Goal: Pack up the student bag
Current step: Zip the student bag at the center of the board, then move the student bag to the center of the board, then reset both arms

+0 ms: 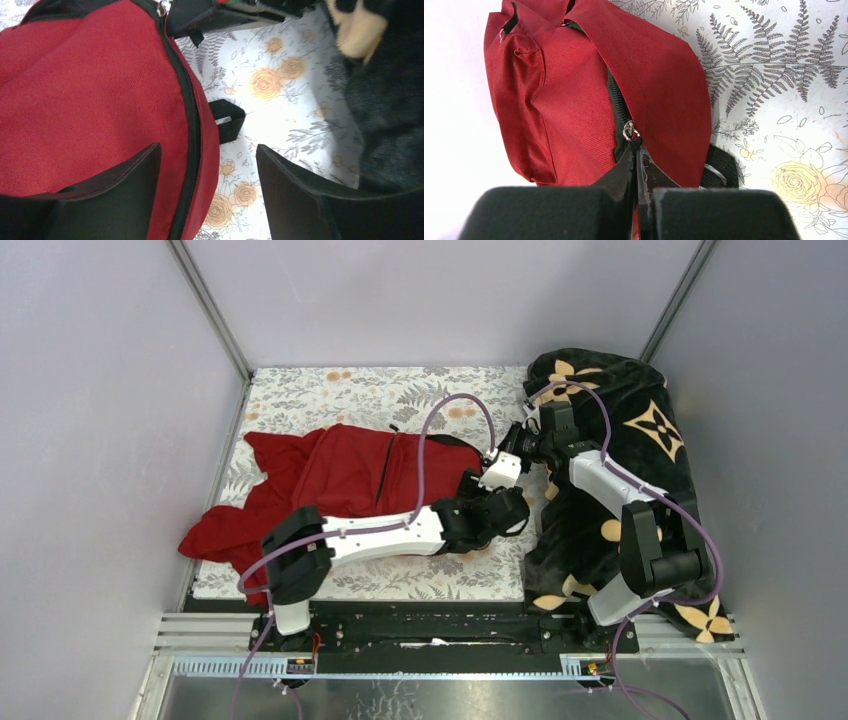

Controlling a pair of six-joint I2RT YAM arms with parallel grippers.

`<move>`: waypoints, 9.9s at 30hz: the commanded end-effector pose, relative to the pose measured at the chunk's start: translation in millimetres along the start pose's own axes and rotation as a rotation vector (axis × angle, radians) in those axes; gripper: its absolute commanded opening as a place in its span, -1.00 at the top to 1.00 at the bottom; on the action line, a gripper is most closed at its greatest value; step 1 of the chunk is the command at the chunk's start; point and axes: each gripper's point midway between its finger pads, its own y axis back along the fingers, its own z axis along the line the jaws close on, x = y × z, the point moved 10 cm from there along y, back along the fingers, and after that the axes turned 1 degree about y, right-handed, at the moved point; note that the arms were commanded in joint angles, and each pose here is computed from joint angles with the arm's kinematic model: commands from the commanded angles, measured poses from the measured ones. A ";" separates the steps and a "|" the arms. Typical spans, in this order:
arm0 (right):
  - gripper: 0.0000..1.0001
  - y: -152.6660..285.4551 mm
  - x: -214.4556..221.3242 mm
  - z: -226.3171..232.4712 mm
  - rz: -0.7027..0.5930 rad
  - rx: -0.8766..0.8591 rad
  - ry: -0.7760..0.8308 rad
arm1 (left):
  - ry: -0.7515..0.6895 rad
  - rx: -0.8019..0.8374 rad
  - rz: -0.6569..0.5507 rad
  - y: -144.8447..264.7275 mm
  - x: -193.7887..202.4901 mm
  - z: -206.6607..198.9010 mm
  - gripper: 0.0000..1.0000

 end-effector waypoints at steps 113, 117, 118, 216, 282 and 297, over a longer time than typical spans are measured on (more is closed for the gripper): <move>1.00 -26.0 -55.6 86.2 0.024 -0.043 0.191 | -0.004 0.473 -0.044 56.3 84.4 62.3 1.00; 1.00 -24.2 -66.2 95.9 -0.002 -0.051 0.210 | 0.005 0.502 -0.023 63.8 83.4 63.9 1.00; 1.00 -23.5 -70.0 99.1 -0.014 -0.054 0.215 | 0.009 0.518 -0.017 66.6 83.7 64.5 1.00; -0.33 -8.2 92.5 30.0 0.273 -0.067 0.168 | 0.850 -0.019 0.201 -77.4 -27.0 129.0 1.00; -0.99 30.0 -117.8 66.2 -0.369 0.184 0.235 | 0.664 -0.146 -0.273 108.6 -71.0 235.2 -0.97; -0.99 72.3 4.0 -2.5 -0.582 0.225 0.102 | 0.615 -0.272 -0.107 72.1 -46.0 232.6 -0.97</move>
